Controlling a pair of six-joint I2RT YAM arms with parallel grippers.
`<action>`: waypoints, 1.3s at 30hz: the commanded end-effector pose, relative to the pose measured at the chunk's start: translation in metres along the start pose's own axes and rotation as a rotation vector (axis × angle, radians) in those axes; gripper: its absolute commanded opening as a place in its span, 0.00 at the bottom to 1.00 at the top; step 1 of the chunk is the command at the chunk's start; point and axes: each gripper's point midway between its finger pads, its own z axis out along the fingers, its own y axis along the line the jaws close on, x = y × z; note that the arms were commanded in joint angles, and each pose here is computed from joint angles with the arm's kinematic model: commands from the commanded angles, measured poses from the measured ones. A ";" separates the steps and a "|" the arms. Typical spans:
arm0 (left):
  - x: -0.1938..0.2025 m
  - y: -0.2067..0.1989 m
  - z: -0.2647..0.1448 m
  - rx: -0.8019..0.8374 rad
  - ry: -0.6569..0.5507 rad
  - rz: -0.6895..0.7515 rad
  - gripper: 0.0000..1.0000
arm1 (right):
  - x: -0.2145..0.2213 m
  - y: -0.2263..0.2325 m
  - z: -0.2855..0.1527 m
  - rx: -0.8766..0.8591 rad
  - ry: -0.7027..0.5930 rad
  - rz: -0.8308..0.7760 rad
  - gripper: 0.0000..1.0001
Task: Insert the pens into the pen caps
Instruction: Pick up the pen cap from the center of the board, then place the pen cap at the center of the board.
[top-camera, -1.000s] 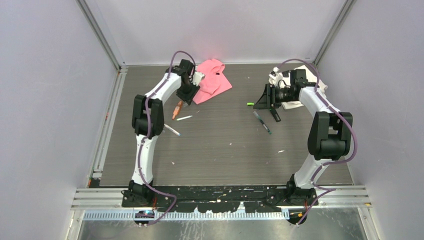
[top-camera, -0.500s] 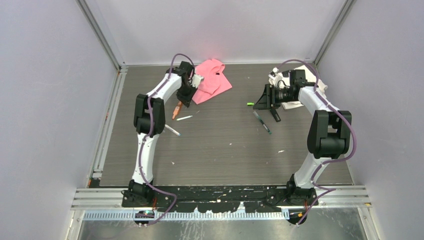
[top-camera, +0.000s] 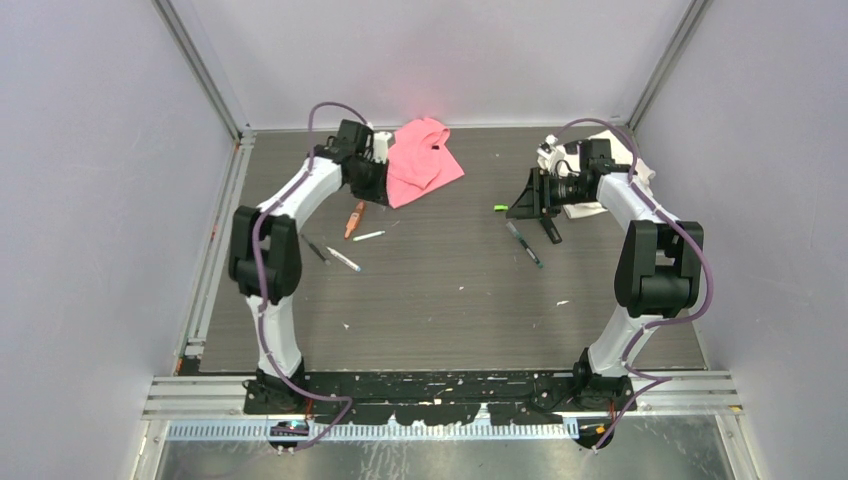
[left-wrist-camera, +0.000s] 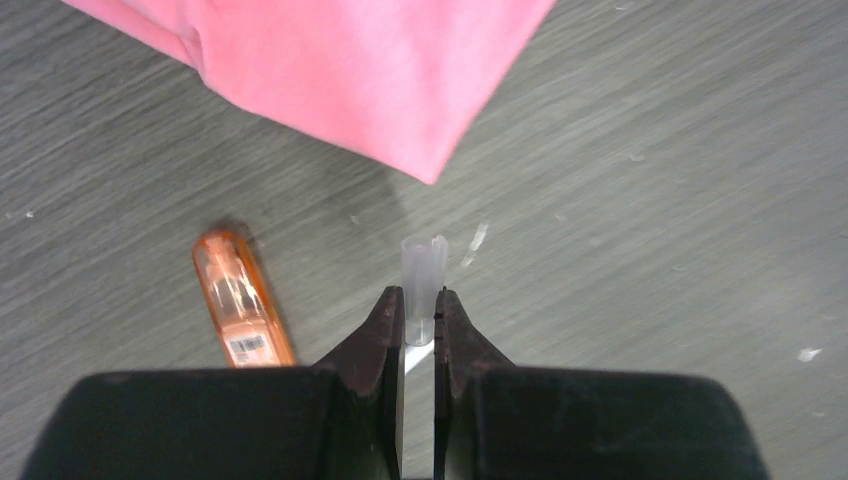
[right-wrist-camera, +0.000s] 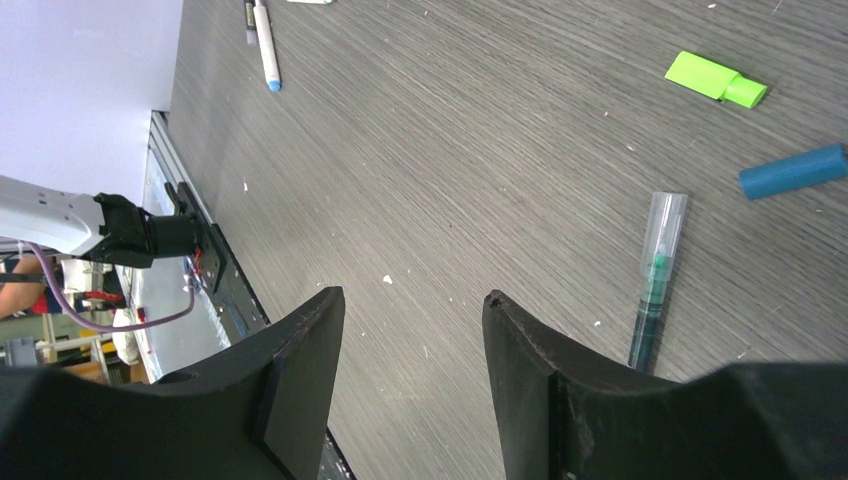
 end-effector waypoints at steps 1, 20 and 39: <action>-0.024 -0.031 -0.053 0.086 -0.217 -0.134 0.01 | -0.010 0.019 -0.009 -0.033 -0.040 -0.064 0.59; 0.118 -0.077 -0.030 -0.118 -0.065 -0.729 0.01 | 0.004 0.045 0.022 -0.089 0.035 -0.105 0.59; 0.137 -0.061 -0.003 -0.416 0.093 -0.818 0.51 | 0.005 0.050 0.018 -0.079 0.024 -0.128 0.59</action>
